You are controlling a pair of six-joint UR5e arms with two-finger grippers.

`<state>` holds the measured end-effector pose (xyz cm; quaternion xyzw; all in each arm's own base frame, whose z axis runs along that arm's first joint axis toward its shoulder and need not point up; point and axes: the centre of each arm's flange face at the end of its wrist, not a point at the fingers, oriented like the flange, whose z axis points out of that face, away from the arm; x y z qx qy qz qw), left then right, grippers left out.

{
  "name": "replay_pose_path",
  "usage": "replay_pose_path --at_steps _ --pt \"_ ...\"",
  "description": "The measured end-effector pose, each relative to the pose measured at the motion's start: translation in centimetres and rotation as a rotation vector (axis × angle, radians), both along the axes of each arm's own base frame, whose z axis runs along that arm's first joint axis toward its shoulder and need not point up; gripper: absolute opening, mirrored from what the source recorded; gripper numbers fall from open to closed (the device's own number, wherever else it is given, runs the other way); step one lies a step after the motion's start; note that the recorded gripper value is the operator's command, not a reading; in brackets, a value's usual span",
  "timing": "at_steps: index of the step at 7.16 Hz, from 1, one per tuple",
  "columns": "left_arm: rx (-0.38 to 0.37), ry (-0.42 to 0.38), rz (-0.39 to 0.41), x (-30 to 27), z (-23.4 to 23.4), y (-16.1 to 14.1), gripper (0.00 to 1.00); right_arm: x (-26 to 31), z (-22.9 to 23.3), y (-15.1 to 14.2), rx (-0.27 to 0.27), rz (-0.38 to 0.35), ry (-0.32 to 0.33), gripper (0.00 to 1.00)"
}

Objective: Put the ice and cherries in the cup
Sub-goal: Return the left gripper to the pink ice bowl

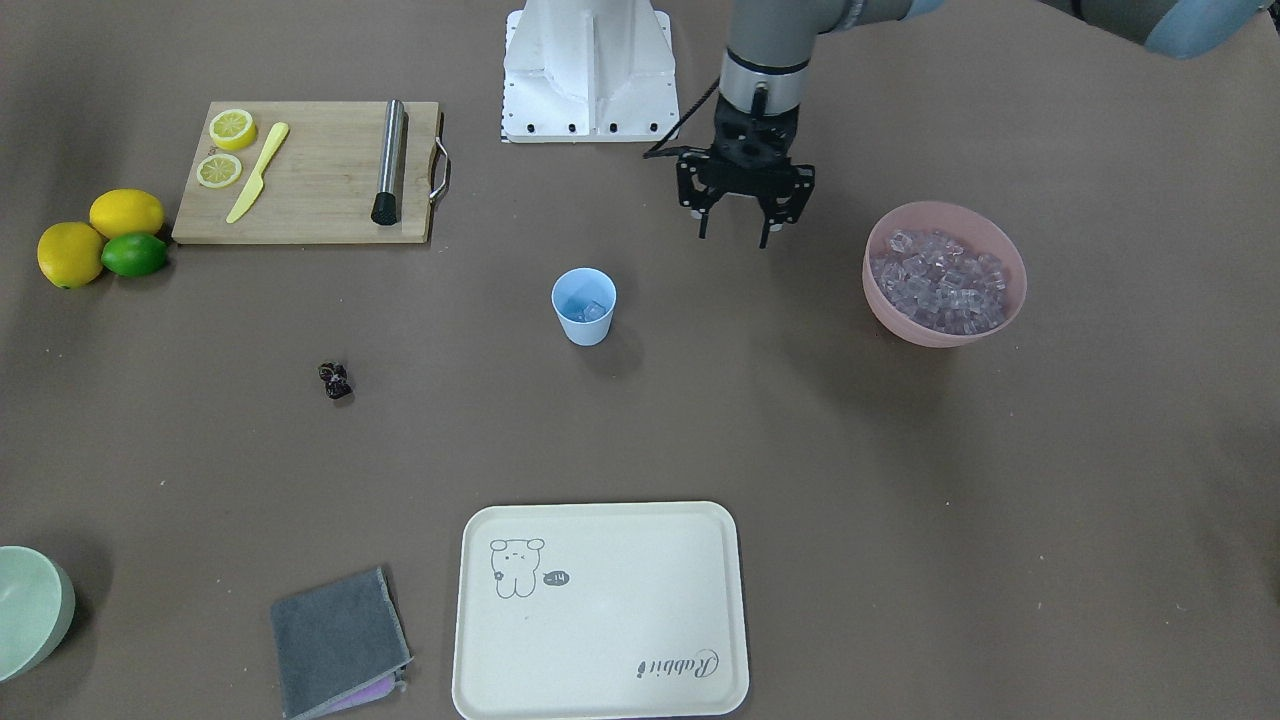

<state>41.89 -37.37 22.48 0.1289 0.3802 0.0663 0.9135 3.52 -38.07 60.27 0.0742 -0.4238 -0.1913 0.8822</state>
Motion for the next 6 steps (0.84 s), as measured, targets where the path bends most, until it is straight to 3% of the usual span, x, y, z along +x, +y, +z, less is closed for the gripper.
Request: replay_pose_path --at_steps 2,5,6 --pt "-0.176 0.031 -0.012 -7.0 7.0 0.9 0.76 0.0 0.0 0.0 -0.001 0.0 -0.001 1.0" --pt "-0.294 0.201 -0.121 -13.0 19.8 1.6 0.76 -0.1 0.0 0.0 -0.003 0.0 -0.003 1.0" --pt "-0.332 0.232 -0.152 -13.1 21.8 1.5 0.75 -0.1 -0.2 -0.1 0.0 0.001 -0.004 1.0"
